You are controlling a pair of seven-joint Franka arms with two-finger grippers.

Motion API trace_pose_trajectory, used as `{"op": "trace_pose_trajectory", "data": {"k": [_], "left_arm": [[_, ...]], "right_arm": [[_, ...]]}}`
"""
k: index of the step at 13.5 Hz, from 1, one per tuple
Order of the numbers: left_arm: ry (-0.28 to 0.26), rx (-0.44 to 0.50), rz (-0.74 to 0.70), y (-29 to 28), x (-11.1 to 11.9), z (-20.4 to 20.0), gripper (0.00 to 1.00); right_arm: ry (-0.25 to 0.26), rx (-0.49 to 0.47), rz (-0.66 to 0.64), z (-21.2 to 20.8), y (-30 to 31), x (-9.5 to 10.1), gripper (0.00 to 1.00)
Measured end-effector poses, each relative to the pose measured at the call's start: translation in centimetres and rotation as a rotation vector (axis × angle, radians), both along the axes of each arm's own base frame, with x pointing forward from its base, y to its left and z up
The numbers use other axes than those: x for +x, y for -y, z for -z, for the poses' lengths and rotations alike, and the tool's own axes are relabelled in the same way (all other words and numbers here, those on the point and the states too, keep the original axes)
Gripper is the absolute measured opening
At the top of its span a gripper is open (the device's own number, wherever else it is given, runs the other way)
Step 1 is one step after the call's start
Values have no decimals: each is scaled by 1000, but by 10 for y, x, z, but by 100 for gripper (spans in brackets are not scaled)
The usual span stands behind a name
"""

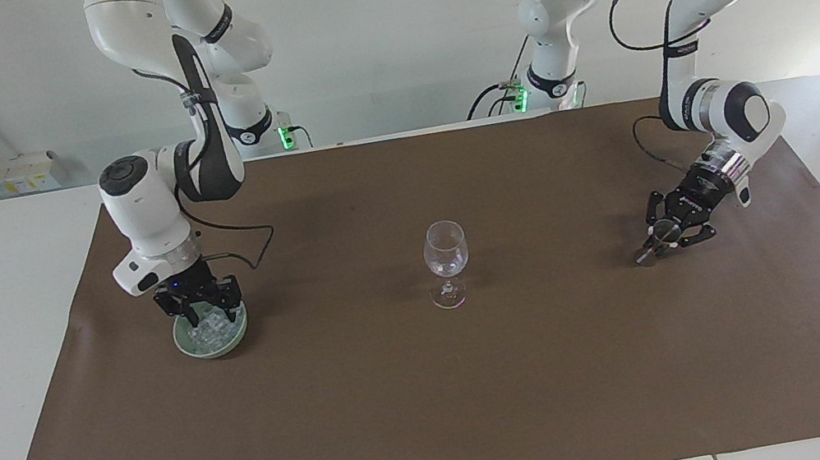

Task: Pour wine and add ice with both arms

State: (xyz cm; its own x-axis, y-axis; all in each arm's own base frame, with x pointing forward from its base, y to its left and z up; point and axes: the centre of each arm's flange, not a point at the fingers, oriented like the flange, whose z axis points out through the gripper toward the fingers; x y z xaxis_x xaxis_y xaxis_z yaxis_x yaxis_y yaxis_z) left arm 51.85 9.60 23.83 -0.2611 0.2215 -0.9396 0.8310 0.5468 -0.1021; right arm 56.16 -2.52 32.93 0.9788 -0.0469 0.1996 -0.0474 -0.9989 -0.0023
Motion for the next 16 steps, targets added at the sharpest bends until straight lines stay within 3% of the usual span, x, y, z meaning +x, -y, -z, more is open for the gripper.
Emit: {"op": "trace_pose_trajectory", "data": {"k": [3,4,5,6,8,9,16], "left_arm": [[0,0,0,0,0,0,50],[1,0,0,0,0,0,60],[1,1,0,0,0,0,60],[2,3,1,-1,0,-1,68],[8,29,28,-5,1,-2,93],[14,54,51,-10,3,-5,100],[88,328,365,-62,25,-56,100]], "right_arm": [[2,0,2,-2,0,0,24],[2,0,3,-1,1,-1,24],[2,0,4,-1,1,-1,24],[2,1,5,-1,1,-1,24],[2,3,11,-1,1,-1,24],[2,4,15,-1,1,-1,24],[66,0,15,-38,-2,-1,24]]}}
